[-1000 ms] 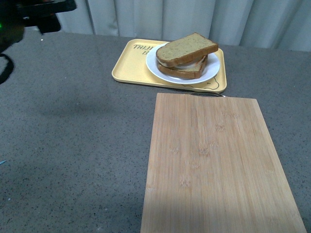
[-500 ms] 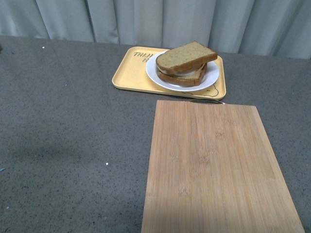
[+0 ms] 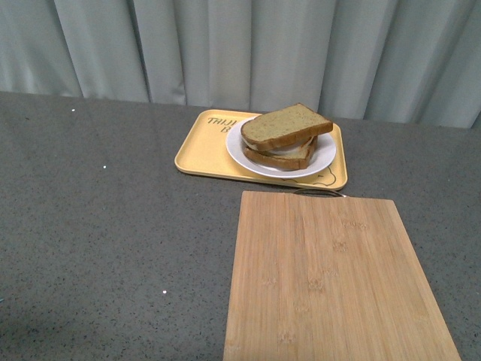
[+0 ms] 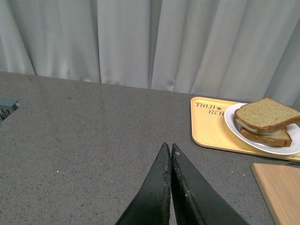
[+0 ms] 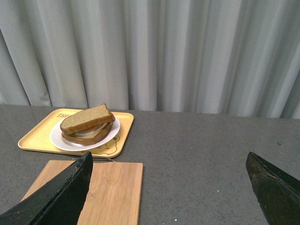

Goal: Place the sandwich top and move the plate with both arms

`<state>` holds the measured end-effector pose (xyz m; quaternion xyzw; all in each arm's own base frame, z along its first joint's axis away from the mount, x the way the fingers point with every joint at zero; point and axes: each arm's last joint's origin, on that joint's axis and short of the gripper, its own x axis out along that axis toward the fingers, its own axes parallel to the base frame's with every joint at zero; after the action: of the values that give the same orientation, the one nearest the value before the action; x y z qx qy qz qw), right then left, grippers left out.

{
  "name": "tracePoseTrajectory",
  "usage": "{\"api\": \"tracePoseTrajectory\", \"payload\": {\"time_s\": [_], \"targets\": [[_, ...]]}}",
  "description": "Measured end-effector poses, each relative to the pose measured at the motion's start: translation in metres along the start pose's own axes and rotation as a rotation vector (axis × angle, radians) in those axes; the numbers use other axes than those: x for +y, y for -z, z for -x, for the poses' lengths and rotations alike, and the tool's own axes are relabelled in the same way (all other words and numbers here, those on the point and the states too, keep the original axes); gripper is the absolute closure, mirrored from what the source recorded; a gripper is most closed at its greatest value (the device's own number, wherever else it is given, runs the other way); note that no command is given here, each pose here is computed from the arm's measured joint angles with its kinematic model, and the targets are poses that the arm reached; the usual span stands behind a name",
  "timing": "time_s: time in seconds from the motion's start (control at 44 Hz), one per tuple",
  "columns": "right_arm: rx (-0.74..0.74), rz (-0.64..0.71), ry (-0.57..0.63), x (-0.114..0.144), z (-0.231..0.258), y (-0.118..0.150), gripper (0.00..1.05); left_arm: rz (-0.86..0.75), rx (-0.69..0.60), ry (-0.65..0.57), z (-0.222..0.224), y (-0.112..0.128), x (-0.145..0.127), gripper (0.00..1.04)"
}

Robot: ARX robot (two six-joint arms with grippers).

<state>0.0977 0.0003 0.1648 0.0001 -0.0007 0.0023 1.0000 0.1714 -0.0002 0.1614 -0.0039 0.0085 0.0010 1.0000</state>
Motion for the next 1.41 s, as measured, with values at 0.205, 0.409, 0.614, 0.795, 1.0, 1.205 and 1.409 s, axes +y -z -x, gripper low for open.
{"api": "tracePoseTrajectory", "payload": {"time_s": [0.205, 0.409, 0.614, 0.795, 1.0, 1.205, 1.409], "targets": [[0.000, 0.000, 0.000, 0.000, 0.000, 0.000, 0.09, 0.000, -0.003, 0.002, 0.015, -0.001, 0.000, 1.01], [0.000, 0.000, 0.000, 0.000, 0.000, 0.000, 0.09, 0.000, -0.006, 0.002, 0.025, -0.001, 0.000, 1.01], [0.000, 0.000, 0.000, 0.000, 0.000, 0.000, 0.09, 0.000, -0.024, 0.002, 0.034, -0.006, 0.000, 1.01], [0.000, 0.000, 0.000, 0.000, 0.000, 0.000, 0.09, 0.000, -0.029, 0.003, 0.040, -0.008, 0.000, 1.01], [0.000, 0.000, 0.000, 0.000, 0.000, 0.000, 0.09, 0.000, -0.036, 0.003, 0.049, -0.010, 0.000, 1.01], [0.000, 0.000, 0.000, 0.000, 0.000, 0.000, 0.09, 0.000, -0.039, 0.003, 0.056, -0.011, 0.000, 1.01], [0.000, 0.000, 0.000, 0.000, 0.000, 0.000, 0.09, 0.000, -0.039, 0.003, 0.061, -0.010, 0.000, 1.01]]}}
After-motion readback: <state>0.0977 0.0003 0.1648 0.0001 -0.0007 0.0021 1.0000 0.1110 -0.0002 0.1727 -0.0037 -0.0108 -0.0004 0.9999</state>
